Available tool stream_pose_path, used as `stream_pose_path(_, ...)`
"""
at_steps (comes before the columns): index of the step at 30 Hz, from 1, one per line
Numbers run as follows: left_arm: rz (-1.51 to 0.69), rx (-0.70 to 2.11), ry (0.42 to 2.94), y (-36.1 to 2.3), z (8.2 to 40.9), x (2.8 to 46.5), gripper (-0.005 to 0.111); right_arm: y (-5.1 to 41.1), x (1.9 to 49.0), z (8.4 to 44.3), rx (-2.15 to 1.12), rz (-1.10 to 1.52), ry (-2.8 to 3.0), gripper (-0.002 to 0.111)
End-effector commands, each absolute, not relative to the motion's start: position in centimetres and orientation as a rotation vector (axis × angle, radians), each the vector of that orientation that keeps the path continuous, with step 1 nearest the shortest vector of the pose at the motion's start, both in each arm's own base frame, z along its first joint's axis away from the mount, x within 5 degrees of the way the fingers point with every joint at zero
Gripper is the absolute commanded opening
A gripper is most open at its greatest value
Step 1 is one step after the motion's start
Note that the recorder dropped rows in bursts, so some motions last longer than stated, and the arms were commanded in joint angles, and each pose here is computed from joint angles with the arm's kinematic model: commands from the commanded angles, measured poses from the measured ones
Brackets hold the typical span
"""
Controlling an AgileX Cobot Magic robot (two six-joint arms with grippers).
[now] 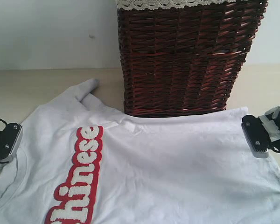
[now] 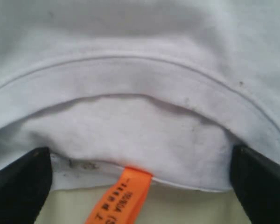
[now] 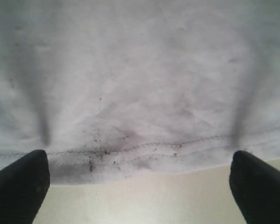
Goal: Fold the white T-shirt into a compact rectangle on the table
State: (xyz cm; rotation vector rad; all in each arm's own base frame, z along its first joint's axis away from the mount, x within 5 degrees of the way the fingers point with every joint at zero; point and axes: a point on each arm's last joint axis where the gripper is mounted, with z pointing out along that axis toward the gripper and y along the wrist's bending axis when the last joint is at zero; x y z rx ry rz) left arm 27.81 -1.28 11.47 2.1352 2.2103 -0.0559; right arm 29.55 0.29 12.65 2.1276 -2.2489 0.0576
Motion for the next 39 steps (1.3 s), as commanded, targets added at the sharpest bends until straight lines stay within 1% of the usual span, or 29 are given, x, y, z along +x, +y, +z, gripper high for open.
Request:
stream_pose_path(1, -0.027, 2.135, 2.2, -1.1, 10.4, 28.0, 0.105, 0.1, 29.4, 12.4, 2.125, 0.042, -2.247, 0.105)
stream_pose_path(15, -0.027, 2.135, 2.2, -1.1, 10.4, 28.0, 0.105, 0.1, 29.3, 10.4, 2.086, -0.025, -2.206, 0.105)
stream_pose_path(39, -0.027, 2.138, 2.198, -1.1, 10.4, 28.0, 0.105, 0.2, 29.3, 10.4, 2.082, -0.029, -2.213, 0.105)
